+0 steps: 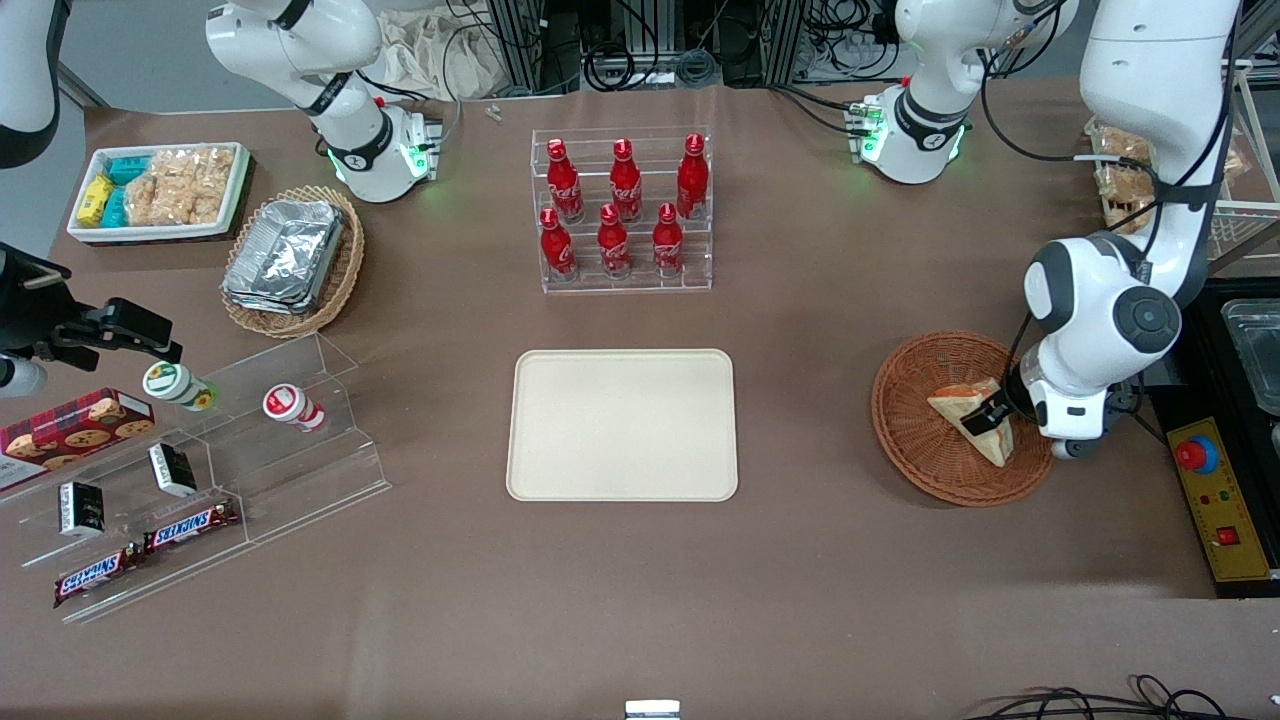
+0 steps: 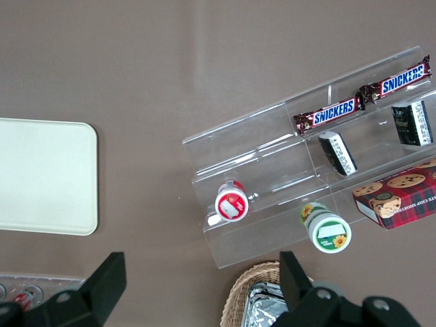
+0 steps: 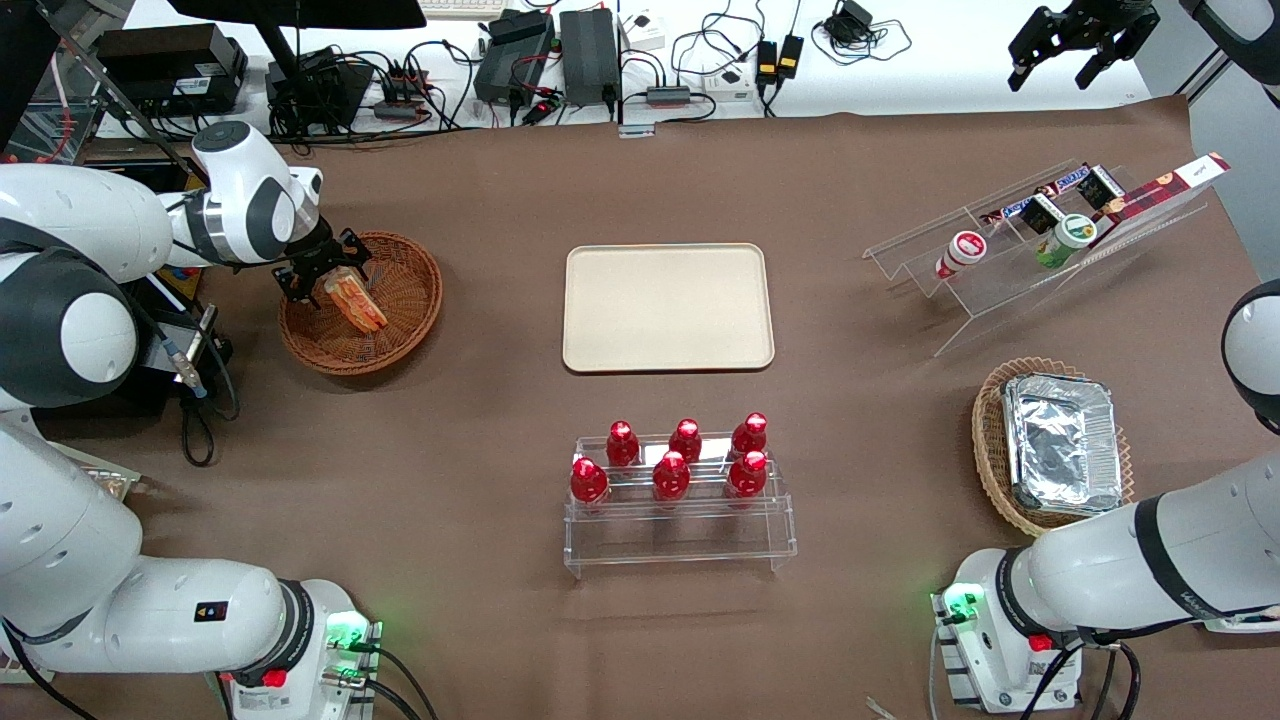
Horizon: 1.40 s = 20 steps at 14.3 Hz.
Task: Place sandwich from basket to tray
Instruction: 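Close the left gripper on the wrapped sandwich and lift it, then carry the sandwich with the left gripper over the cream tray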
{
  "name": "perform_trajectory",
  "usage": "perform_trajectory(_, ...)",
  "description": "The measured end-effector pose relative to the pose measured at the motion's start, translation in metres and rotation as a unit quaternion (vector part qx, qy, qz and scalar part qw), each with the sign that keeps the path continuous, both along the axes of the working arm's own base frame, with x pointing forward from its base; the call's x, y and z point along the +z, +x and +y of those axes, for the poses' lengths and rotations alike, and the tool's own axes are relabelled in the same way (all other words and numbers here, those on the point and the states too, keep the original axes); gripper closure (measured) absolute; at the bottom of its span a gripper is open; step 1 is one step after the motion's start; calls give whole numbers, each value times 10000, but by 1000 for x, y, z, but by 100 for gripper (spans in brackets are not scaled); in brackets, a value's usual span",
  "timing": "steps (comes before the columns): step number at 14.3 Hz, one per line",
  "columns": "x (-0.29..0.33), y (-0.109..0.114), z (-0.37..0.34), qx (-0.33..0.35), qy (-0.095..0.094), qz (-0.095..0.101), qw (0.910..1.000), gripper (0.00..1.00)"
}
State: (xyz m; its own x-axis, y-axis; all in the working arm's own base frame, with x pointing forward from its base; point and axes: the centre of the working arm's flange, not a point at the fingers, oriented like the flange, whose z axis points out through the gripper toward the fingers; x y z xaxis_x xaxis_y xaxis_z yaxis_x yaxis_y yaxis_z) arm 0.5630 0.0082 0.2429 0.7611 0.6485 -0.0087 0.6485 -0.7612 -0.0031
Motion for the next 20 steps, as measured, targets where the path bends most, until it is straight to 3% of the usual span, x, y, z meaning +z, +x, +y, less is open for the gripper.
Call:
perform_trajectory(2,-5,-1,0,27,1,39,10000,8)
perform_trajectory(6,-7,0,-1,55,1,40,10000,52)
perform_trajectory(7,-6,0,-1,52,1,26,10000,59)
perform_trajectory(10,15,7,-3,38,-9,-129,9999,68)
perform_trajectory(12,62,9,-7,-81,-53,27,9999,80)
perform_trajectory(15,154,7,-26,-617,-179,480,9968,80)
perform_trajectory(16,186,8,-41,-864,-266,529,9945,80)
perform_trajectory(18,228,12,-78,-1384,-462,443,9883,80)
perform_trajectory(20,238,7,-130,-1869,-537,432,9800,80)
